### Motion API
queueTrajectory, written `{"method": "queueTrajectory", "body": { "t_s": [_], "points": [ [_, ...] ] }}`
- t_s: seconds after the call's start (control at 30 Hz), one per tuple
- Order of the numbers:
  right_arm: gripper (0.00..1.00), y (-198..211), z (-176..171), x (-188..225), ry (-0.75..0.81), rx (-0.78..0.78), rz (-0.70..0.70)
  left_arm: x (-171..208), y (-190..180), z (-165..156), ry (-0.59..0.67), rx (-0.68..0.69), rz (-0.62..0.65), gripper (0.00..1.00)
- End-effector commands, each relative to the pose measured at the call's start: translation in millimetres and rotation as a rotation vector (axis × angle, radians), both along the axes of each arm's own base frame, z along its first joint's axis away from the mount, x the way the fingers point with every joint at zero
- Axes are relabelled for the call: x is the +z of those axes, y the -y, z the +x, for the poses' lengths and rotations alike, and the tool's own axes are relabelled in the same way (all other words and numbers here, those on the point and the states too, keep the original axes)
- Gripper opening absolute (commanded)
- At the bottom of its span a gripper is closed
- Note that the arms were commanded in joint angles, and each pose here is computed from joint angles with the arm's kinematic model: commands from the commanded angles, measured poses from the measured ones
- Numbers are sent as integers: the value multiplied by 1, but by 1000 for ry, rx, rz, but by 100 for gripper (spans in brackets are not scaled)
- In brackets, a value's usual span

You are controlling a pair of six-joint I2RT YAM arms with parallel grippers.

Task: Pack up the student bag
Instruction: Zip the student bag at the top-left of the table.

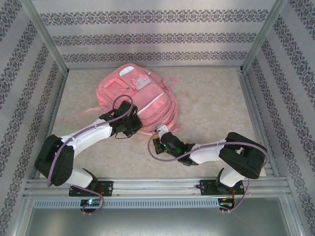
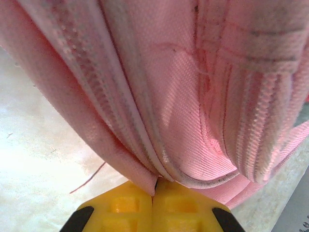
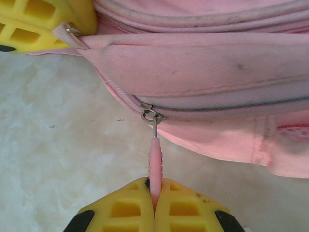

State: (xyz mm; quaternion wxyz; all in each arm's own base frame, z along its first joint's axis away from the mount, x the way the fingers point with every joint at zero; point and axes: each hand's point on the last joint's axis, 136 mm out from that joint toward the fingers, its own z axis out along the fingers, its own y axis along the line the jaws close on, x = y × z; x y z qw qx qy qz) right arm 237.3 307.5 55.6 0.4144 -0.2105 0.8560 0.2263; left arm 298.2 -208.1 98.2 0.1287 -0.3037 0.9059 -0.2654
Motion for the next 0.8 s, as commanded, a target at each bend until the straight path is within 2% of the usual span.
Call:
{"method": "queueTrajectory", "body": {
  "t_s": [0.0,0.37,0.6,0.77],
  "points": [
    [0,22,0,-8,23,-44,-102,9,-15,5,50,35,53,1],
    [0,49,6,3,30,-100,-98,15,-34,-4,64,36,95,0],
    [0,65,10,4,-18,-107,-79,10,-40,-10,56,31,105,0],
    [0,72,11,5,-34,-102,-119,12,-45,-13,60,17,128,0]
  ]
}}
